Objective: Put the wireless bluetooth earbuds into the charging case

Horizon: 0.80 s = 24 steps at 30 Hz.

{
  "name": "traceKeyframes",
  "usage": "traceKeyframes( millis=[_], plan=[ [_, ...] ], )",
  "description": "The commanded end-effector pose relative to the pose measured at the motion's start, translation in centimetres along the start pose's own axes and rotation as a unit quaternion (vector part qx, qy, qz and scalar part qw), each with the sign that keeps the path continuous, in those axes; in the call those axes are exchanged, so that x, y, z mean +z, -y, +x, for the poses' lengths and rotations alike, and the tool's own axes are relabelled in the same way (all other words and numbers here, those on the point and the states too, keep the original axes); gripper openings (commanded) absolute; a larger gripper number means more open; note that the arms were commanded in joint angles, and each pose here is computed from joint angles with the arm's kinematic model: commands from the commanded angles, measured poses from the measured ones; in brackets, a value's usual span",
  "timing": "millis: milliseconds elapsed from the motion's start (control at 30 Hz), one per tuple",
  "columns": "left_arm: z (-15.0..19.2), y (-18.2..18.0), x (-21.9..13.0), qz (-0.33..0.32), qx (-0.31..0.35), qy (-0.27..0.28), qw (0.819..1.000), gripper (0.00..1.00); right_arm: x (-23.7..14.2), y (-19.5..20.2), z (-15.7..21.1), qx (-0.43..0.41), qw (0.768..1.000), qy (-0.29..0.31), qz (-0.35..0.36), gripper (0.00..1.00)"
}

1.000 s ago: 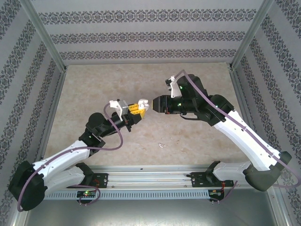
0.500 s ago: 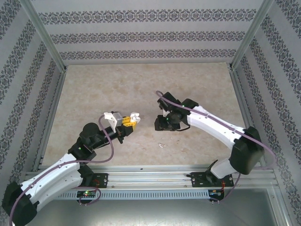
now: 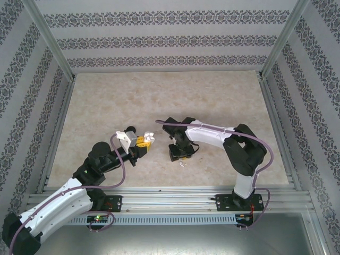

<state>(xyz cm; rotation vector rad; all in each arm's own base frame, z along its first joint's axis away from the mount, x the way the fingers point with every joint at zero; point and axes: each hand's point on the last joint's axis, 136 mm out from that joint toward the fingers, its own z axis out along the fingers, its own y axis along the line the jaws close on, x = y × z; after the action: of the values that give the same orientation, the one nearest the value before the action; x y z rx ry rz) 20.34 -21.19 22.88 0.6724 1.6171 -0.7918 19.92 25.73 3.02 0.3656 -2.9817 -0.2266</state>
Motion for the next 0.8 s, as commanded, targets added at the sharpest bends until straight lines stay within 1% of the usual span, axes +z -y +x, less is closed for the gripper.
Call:
traceKeyframes(
  millis=[0, 200, 467, 767],
  plan=[
    [0.6, -0.3, 0.0, -0.006, 0.004, -0.006, 1.0, 0.0, 0.3, 0.1, 0.2, -0.018, 1.0, -0.012, 0.018, 0.4],
    [0.7, -0.4, 0.2, -0.008, 0.005, -0.007, 1.0, 0.0, 1.3, 0.2, 0.8, -0.02, 0.999, -0.028, 0.022, 0.39],
    [0.8, -0.4, 0.3, -0.006, 0.004, -0.009, 1.0, 0.0, 1.6, 0.3, 1.5, -0.026, 0.998, -0.04, 0.029, 0.38],
    [0.5, -0.3, 0.2, -0.005, 0.006, -0.007, 1.0, 0.0, 1.7, 0.4, 1.6, -0.027, 0.998, -0.041, 0.031, 0.3]
  ],
)
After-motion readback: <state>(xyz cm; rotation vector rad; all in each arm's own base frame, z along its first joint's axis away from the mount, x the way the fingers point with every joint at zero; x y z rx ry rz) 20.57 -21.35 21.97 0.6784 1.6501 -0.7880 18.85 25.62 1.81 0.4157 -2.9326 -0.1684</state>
